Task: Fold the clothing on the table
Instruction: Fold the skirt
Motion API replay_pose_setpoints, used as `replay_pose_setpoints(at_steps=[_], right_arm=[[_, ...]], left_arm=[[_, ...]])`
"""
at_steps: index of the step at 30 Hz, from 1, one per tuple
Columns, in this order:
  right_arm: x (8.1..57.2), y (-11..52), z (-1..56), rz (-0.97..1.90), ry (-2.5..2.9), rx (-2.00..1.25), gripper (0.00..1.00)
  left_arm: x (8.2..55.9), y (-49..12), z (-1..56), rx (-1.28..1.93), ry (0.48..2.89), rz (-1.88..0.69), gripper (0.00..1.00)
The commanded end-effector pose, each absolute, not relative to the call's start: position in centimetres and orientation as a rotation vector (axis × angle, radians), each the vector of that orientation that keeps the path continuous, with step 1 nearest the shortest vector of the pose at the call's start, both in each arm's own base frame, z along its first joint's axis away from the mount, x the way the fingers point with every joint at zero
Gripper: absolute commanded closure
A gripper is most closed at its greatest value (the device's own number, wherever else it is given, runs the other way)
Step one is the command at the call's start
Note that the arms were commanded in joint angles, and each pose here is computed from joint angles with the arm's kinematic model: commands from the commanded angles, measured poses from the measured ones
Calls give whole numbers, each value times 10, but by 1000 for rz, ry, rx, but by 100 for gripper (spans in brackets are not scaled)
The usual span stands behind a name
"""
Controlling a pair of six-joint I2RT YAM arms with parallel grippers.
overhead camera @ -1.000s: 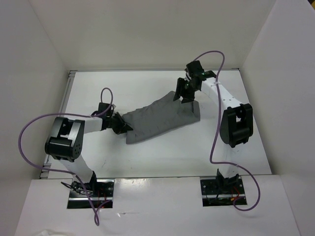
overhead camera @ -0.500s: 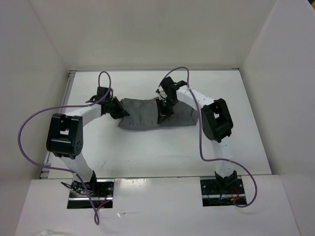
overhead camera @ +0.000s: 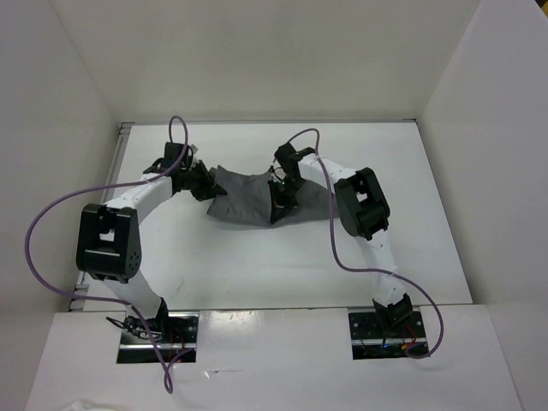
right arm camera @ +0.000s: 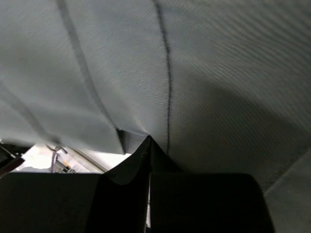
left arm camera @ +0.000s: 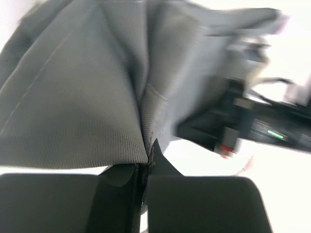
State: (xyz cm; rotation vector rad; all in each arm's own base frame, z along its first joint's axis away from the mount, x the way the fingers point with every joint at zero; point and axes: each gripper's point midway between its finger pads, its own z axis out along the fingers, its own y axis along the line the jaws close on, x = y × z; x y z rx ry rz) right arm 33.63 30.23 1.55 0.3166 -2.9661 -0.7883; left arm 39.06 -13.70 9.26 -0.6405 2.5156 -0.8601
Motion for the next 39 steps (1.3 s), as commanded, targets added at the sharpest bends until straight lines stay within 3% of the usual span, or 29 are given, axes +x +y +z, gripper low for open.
replay_pose_setpoints(at_steps=[1,9,13,21,28,35,36,39], right_arm=[[340,317,11,-820,-2971,352,100],[333,363,14,-971,-2879,465,100],[338,392,44,-1234,-2769,537,100],[352,373,92,-1264,-2889,515,99],[385,293,139,-1072,-3183,229,74],[427,183,91,-539,-3361,-204,62],[432,170,86,-499,-3366,-251,56],[441,150,75,-416,-3374,-349,52]], left_arm=[[408,-151,187,-509,2311,-1031,100],[417,-187,231,-427,2225,-1235,100],[421,-198,211,-436,2268,-1256,100],[427,-197,168,-490,2362,-1184,100],[436,-198,170,-473,2356,-1181,100],[441,-199,179,-453,2343,-1179,100],[440,-199,178,-458,2351,-1177,100],[442,-199,177,-451,2356,-1172,100]])
